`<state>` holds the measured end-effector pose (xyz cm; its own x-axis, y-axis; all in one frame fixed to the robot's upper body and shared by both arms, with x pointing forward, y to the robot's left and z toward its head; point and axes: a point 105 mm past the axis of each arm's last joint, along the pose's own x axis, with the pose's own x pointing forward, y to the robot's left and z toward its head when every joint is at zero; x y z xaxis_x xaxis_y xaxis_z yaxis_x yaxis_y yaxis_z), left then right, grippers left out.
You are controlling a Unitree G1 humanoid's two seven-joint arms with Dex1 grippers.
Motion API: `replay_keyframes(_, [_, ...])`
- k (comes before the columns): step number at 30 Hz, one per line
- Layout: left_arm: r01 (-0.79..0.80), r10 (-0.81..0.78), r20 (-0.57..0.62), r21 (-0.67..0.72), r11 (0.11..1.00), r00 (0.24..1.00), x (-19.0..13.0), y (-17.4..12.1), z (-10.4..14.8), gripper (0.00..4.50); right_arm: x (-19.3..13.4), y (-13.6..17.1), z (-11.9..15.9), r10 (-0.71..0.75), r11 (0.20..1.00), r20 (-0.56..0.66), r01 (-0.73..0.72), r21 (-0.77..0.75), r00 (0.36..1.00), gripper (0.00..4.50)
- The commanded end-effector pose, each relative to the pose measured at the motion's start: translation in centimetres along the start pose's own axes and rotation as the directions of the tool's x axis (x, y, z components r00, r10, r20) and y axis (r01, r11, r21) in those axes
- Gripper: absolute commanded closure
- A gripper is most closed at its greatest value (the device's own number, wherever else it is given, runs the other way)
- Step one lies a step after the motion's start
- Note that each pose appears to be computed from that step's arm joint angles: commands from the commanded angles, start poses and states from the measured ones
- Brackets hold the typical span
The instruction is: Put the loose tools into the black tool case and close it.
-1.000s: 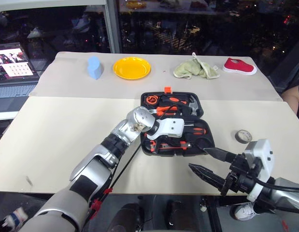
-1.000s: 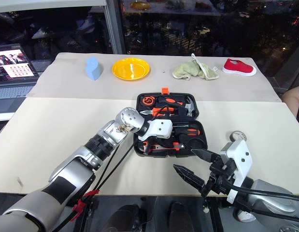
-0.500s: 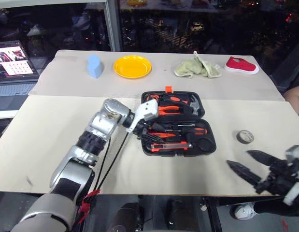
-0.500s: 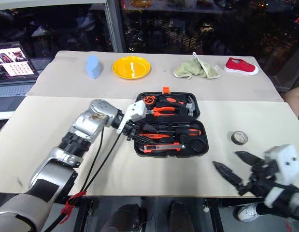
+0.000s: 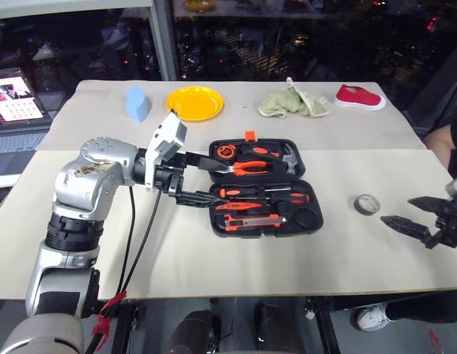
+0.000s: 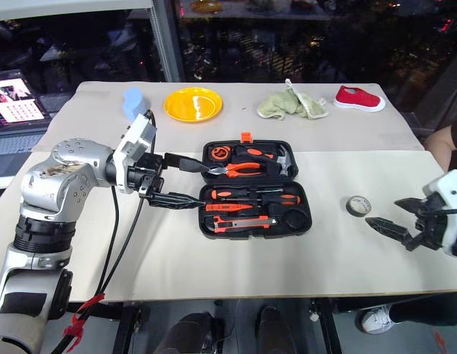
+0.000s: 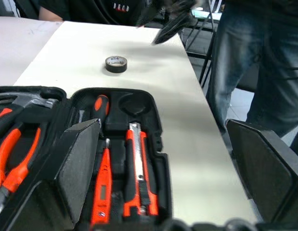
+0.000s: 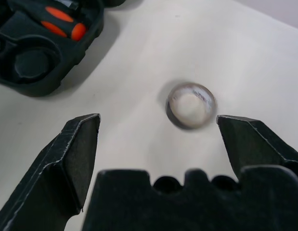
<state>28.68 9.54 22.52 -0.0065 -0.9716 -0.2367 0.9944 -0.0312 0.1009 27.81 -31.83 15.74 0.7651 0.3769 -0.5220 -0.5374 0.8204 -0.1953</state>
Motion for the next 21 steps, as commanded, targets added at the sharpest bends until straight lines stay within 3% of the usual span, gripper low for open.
replay_keyframes(1, [0.012,-0.012,0.015,0.051,0.999,1.0,-0.2,-1.2,1.4,0.04,1.5,-0.8,-0.1,0.011,0.999,-0.046,-0.013,-0.049,0.999,0.0])
replay_keyframes(7, [-0.018,0.018,0.011,0.047,0.999,1.0,-0.2,-1.5,1.6,0.04,4.4,-0.9,-1.1,0.035,0.998,-0.091,-0.039,-0.045,0.995,0.0])
replay_keyframes(10, [-0.029,0.029,0.008,0.047,0.998,1.0,-0.3,-1.5,1.6,0.0,5.3,-0.9,-1.5,0.035,0.999,-0.095,-0.038,-0.035,0.995,0.63])
replay_keyframes(17, [-0.031,0.031,-0.005,0.058,0.998,1.0,-0.3,-1.4,1.7,0.0,6.2,-1.0,-2.0,0.016,1.0,-0.065,-0.017,-0.014,0.998,3.11])
replay_keyframes(21, [-0.017,0.018,-0.005,0.065,0.998,1.0,0.0,-1.2,1.9,0.0,4.9,-1.4,-1.7,0.001,1.0,-0.032,-0.002,-0.018,0.999,4.45])
